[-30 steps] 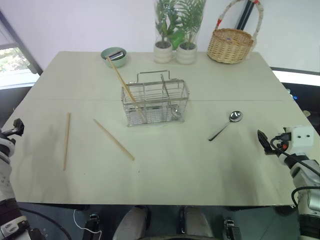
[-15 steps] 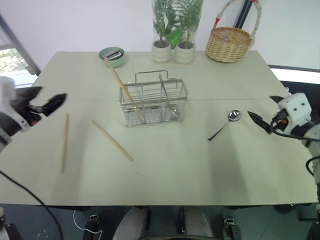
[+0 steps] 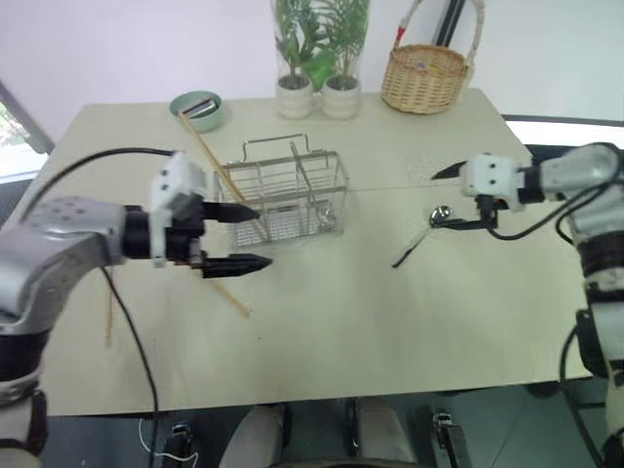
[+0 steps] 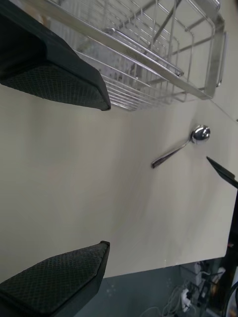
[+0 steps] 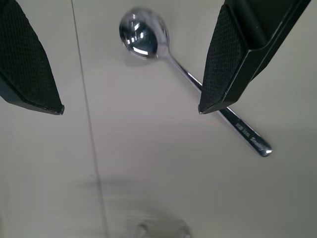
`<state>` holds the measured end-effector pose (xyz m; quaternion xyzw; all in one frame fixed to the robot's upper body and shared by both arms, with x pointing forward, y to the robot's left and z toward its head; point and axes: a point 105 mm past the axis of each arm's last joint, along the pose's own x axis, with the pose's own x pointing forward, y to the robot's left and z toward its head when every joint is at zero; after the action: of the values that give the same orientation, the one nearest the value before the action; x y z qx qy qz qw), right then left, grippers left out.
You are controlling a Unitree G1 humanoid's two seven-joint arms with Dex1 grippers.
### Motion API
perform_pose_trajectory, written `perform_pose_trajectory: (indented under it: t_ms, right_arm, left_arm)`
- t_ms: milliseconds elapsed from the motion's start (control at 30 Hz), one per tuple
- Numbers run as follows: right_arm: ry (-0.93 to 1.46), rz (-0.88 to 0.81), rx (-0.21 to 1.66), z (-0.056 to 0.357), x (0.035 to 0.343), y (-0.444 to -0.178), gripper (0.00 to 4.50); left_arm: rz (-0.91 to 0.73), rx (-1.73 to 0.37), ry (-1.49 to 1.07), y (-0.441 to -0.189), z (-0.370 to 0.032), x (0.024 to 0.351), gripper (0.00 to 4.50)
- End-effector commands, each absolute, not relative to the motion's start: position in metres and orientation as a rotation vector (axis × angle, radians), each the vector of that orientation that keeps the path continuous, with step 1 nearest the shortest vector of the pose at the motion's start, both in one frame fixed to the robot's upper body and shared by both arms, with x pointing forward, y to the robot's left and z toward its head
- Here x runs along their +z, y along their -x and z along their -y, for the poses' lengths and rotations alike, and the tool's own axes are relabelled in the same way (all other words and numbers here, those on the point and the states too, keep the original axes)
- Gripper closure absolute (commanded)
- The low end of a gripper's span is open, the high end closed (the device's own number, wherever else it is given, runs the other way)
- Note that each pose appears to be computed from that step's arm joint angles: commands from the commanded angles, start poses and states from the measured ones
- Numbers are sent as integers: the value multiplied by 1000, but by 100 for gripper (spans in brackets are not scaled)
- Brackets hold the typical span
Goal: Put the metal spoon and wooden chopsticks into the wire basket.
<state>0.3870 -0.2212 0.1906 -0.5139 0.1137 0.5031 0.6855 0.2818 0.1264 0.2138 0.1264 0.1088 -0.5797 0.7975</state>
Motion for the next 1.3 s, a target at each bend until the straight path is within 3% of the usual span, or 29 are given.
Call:
perform_pose_trajectory:
  t_ms: [33,233,833,933,1067,1233,1300]
  right_arm:
    - [1310,-351,1166,221,182,-392,0]
    - [1551,-494,1235,214,159,-397,0]
    - [1834,-452,1374,190,133,-398,0]
    - [1807,-448,1398,187,130,-396,91]
    - [1804,-437,1392,186,130,-396,287]
    - [1778,-445,1390,188,129,-395,287]
    - [1754,-458,1411,190,127,-392,341]
  left_arm:
    - [-225,-1262,-302,-287,-119,216,5]
    - [-224,-1328,-288,-282,-107,219,5]
    - [-207,-1319,-261,-270,-101,227,5]
    - [-200,-1314,-255,-270,-100,228,0]
    - [-194,-1315,-250,-270,-99,231,0]
    - [-185,-1314,-253,-271,-98,233,0]
    - [-179,-1312,-255,-272,-98,235,0]
